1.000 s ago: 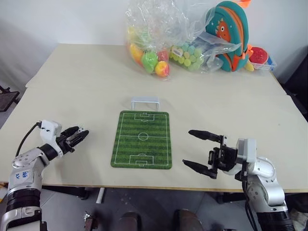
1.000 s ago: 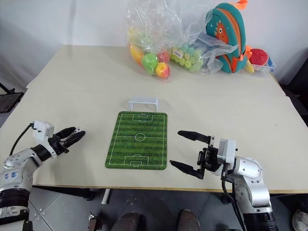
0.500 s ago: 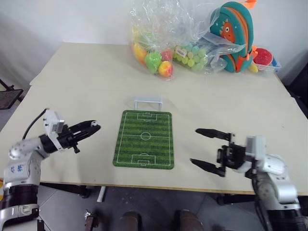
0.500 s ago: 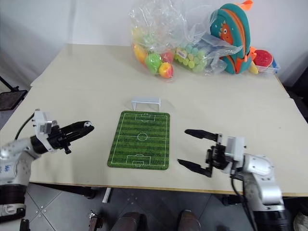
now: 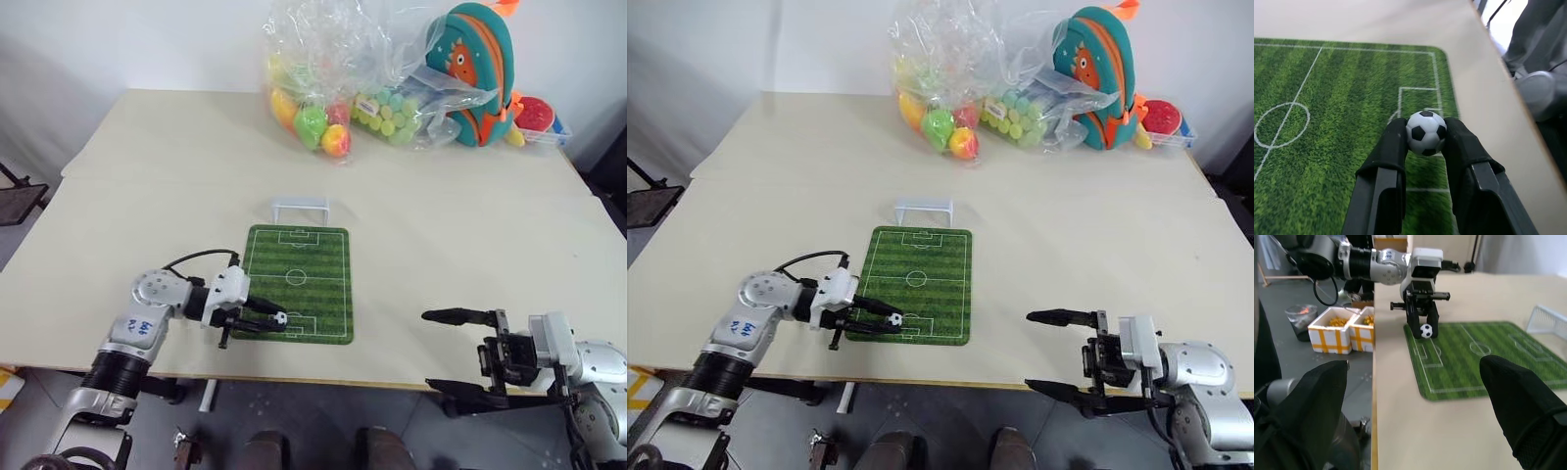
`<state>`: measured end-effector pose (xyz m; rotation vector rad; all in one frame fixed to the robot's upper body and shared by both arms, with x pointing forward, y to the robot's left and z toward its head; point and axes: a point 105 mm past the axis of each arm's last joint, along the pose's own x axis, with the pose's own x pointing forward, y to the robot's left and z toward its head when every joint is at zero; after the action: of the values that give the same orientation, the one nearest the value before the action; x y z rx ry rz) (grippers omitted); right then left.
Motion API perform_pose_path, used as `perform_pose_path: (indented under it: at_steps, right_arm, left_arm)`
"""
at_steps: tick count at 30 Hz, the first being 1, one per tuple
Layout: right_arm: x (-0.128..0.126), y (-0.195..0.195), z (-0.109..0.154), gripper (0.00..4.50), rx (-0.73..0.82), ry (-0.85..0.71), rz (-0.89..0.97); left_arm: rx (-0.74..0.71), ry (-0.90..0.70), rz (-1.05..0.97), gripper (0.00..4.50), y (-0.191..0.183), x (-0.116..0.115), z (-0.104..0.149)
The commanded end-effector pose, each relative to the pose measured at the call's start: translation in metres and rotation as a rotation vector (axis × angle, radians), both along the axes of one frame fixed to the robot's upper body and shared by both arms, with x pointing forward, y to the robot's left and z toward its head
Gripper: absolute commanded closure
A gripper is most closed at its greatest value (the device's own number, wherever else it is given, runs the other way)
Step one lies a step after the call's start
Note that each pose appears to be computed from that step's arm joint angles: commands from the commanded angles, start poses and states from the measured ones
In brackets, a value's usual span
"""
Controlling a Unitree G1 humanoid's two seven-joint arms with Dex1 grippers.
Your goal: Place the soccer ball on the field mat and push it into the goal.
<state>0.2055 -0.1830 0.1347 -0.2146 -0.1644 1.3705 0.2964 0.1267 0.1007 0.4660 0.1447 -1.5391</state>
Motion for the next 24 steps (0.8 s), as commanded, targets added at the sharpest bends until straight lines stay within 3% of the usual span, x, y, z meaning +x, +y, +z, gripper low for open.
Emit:
perform_pose_path:
  at_steps: [1, 11, 13, 19, 24]
  right_arm:
    - [0.0, -0.001, 0.004, 0.0, 0.01, -0.043, -0.027]
    - [0.002, 0.014, 0.01, 0.0, 0.045, -0.061, -0.03]
    - [0.002, 0.015, 0.01, 0.0, 0.046, -0.059, -0.033]
    - [0.002, 0.019, 0.011, 0.0, 0.055, -0.055, -0.035]
    - [0.004, 0.024, 0.011, 0.0, 0.066, -0.049, -0.028]
  left_arm:
    - [0.012, -0.031, -0.004, 3.63, -0.004, 0.004, 0.0]
    - [0.003, -0.012, -0.037, 3.63, -0.015, 0.004, -0.009]
    - [-0.011, -0.001, -0.035, 2.91, -0.014, 0.003, -0.008]
    - [-0.03, -0.049, -0.023, 1.33, -0.015, 0.006, -0.006]
    - [-0.052, -0.076, -0.039, 1.33, -0.016, 0.006, 0.001]
